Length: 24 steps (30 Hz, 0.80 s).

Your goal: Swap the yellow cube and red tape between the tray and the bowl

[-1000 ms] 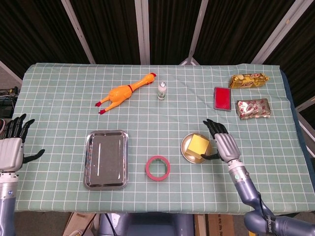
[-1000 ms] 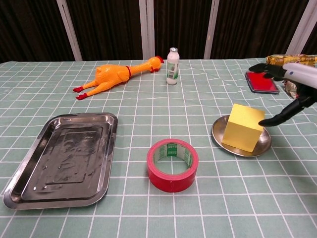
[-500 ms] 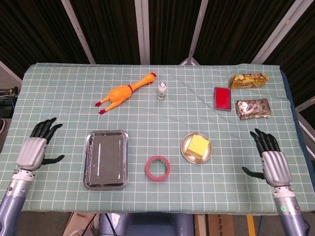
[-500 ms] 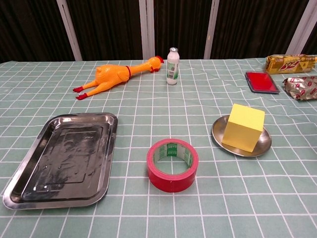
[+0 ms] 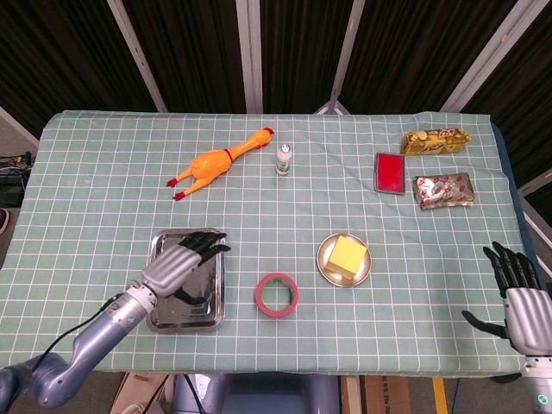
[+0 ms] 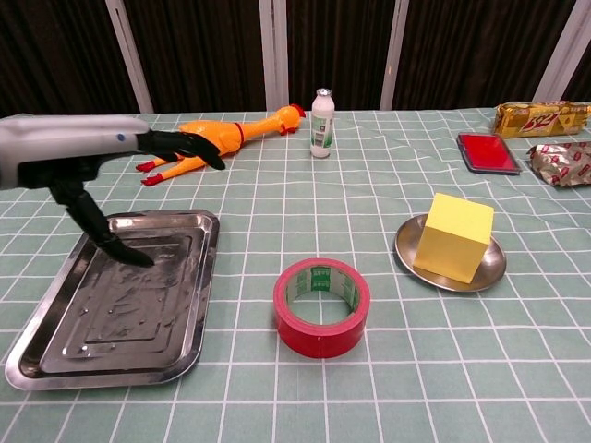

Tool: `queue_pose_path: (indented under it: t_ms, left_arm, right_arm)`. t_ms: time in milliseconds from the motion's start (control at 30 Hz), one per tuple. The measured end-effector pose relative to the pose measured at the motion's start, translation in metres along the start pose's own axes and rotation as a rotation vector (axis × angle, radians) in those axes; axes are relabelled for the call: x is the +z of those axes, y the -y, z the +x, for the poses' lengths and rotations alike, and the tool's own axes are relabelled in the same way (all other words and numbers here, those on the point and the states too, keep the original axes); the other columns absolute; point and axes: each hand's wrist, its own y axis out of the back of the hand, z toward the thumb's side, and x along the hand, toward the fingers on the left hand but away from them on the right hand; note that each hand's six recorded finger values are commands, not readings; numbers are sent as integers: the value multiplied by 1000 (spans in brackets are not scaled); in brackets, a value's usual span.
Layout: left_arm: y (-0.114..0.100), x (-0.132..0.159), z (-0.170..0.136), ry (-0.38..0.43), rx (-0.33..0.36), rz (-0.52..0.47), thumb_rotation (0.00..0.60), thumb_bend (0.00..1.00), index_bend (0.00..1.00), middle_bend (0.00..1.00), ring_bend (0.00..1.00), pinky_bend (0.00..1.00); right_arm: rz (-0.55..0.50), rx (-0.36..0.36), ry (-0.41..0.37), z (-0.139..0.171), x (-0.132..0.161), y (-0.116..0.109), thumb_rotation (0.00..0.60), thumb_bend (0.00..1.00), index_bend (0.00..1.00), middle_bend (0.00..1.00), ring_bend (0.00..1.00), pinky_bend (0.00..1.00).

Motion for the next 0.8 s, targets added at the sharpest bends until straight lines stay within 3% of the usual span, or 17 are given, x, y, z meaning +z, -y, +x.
queue_pose_path:
  t_ms: [267,567,800]
  left_arm:
    - [32,56,46,116,-93,-4,600,1,147,0,0,0]
    - [46,79,76,244,-129,141,600,0,147,0,0,0]
    - [56,83,85,298,-125,168,600,0,147,0,0,0]
  right_arm:
    - [-1,-9,24,-3,-4,3,600,0,0,0,0,0]
    - [8,-8,53,-5,-3,10,600,0,0,0,0,0]
    - [-3,-11,81,-4,-3,11,600,0,0,0,0,0]
